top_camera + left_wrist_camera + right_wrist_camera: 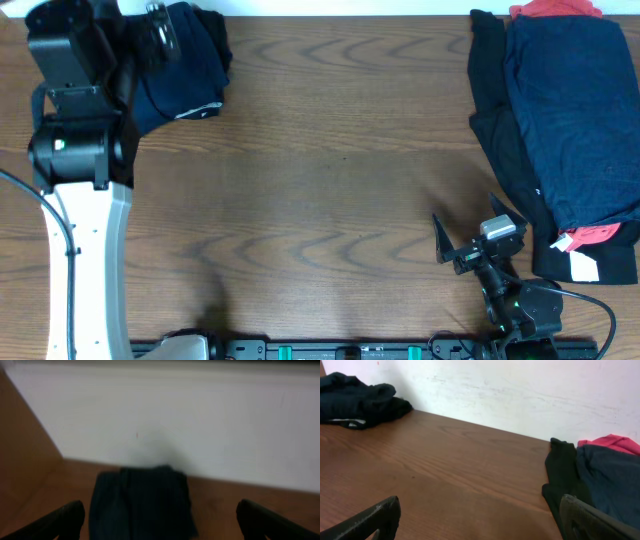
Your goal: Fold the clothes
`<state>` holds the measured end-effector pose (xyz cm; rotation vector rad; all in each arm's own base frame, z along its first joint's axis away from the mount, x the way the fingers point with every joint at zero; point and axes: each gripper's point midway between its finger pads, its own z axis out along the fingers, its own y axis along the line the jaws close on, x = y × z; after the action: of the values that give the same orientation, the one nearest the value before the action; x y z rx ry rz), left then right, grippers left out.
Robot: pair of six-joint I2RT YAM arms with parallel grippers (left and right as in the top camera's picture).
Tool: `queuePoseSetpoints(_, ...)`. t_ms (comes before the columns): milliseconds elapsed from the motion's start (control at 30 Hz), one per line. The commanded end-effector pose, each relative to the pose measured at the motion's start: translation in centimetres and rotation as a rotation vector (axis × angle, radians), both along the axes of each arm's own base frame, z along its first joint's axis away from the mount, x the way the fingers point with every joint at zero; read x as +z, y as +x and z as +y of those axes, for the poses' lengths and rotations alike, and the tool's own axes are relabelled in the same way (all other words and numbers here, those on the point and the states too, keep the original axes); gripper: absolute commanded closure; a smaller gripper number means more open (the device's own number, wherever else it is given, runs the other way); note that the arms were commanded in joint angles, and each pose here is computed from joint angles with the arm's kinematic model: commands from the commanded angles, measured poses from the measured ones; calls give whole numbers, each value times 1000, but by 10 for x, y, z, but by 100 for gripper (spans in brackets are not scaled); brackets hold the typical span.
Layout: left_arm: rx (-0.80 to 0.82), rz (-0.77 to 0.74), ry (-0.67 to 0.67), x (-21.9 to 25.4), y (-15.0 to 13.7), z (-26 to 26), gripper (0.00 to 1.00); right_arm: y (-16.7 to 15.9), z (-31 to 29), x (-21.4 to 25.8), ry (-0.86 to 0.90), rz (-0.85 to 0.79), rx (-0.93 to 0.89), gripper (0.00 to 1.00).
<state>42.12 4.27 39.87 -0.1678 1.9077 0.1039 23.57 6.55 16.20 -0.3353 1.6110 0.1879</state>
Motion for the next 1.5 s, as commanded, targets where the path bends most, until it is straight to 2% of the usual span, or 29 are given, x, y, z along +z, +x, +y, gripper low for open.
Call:
queuePoseSetpoints(0, 3, -4, -11, 6, -32, -2, 2, 0, -1, -1, -13, -6, -6, 1)
queuePoseSetpoints(167, -48, 13, -32, -26, -69, -14, 2, 0, -1, -1, -13, -6, -6, 1)
queuePoseSetpoints(300, -98, -47, -43, -52, -92, -24, 2, 0, -1, -1, -13, -6, -6, 1)
queuePoseSetpoints(633, -150, -144, -75, -154, -144, -38, 2, 0, -1, -1, -13, -6, -6, 1)
queuePoseSetpoints(900, -151, -168, -82, -205, -161, -39, 2, 0, -1, -1, -13, -6, -6, 1)
queuePoseSetpoints(1267, -168, -204, -78, -239, -173, -44, 2, 0, -1, -1, -13, -6, -6, 1)
queuePoseSetpoints(1467, -183, -172, -83, -258, -175, -48, 2, 0, -1, -1, -13, -6, -6, 1)
